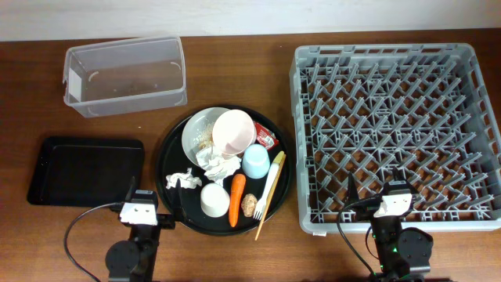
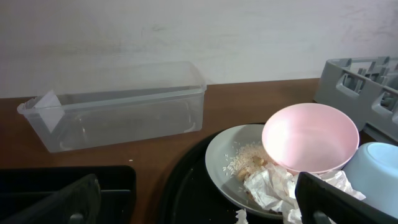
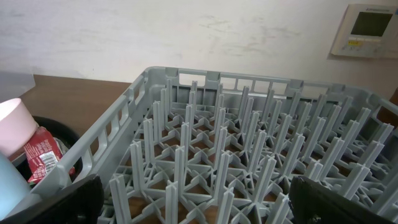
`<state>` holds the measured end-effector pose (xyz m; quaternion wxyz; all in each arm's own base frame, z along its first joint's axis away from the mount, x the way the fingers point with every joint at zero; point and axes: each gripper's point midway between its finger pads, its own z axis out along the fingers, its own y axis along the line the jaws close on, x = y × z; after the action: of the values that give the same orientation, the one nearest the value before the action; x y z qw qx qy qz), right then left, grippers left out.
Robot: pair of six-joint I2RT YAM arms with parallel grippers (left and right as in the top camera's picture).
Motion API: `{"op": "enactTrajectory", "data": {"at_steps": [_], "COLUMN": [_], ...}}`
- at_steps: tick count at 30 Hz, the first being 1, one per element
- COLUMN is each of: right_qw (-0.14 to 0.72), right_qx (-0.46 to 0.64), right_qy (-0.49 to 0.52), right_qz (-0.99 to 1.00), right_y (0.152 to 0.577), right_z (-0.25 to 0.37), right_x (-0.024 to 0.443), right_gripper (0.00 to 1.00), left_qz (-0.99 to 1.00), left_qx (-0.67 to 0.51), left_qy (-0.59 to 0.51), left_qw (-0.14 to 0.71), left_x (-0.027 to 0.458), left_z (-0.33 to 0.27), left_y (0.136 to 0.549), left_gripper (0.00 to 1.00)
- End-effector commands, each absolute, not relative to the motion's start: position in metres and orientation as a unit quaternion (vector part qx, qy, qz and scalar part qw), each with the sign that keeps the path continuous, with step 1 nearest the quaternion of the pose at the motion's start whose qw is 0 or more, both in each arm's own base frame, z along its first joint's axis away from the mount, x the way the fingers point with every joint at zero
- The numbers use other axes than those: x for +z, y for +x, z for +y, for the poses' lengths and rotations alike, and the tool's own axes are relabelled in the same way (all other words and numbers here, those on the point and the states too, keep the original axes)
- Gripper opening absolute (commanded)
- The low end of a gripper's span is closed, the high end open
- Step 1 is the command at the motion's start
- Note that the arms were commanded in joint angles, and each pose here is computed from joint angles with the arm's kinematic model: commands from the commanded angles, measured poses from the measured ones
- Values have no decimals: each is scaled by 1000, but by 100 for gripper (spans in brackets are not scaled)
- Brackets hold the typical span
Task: Sort waste into correct bins and load items into the dishwasher rack
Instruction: 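Move the right gripper toward the pink bowl on the round tray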
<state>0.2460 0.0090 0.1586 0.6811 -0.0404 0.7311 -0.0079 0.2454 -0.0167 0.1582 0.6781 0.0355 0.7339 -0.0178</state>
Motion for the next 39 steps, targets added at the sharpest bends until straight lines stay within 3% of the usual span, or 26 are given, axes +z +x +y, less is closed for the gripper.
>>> {"op": "enactTrajectory", "data": {"at_steps": [1,39], "right_qw": [679,677], "right_qx": [-12,-13], "right_qy": [-38,-36], "right_qz": [733,735], "right_y": [246,245], "right_z": [7,6], "right_x": [156,158], "right_gripper": [98,99], "left_qz": [734,733], "left_qx": [-15,-16], "left_qy": [46,46], "left_qw": [677,679], "left_x": [156,161], "left_z": [-19,-19], "left_y": [245,245], "left_gripper": [99,99]}}
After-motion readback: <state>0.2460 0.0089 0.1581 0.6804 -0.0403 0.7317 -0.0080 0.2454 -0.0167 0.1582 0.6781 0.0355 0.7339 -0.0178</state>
